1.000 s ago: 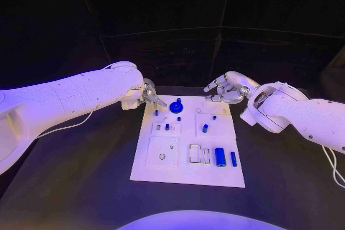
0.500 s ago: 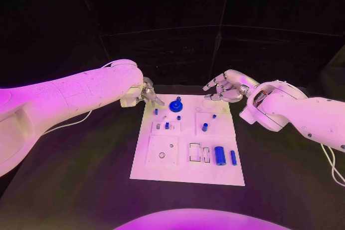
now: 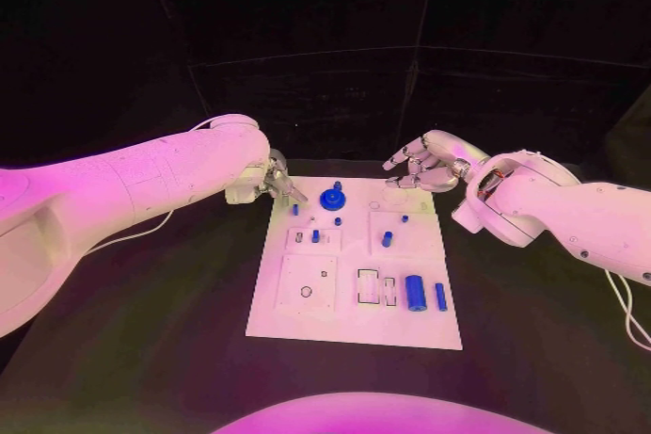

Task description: Assemble the parts on the task board

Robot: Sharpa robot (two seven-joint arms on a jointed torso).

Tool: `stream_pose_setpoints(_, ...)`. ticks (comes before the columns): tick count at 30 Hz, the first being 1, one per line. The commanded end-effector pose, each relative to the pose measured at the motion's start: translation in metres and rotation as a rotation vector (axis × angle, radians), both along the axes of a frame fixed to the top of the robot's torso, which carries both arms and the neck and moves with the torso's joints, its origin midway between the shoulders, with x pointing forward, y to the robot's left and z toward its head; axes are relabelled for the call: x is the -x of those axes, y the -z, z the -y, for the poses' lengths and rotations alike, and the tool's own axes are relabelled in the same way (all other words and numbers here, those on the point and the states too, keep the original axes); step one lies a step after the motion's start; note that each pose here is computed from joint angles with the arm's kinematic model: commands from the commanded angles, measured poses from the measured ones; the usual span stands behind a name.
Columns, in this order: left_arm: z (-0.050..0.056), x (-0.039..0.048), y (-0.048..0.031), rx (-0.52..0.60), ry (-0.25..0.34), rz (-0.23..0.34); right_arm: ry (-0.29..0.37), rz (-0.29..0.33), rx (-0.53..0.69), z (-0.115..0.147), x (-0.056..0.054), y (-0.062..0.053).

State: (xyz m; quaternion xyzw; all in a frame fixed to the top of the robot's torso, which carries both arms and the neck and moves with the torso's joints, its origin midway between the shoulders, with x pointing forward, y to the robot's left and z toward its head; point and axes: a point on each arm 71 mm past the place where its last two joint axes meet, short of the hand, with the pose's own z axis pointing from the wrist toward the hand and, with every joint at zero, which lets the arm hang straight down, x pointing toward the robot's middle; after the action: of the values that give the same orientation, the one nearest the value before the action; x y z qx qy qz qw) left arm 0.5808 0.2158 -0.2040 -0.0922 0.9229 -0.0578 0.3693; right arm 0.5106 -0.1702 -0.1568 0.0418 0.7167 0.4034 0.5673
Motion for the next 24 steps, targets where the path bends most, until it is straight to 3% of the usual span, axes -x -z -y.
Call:
stream_pose_setpoints(1,0.0015,0.0009,0.0016,-0.013,0.016,-0.019,-0.012,0.003,-0.001,-0.0018,0.0003,-0.0013)
stream_pose_setpoints(24,0.0075,0.0028,0.0060,0.011,0.048,-0.035,-0.015,0.002,-0.001,-0.0031,0.0001,-0.0012)
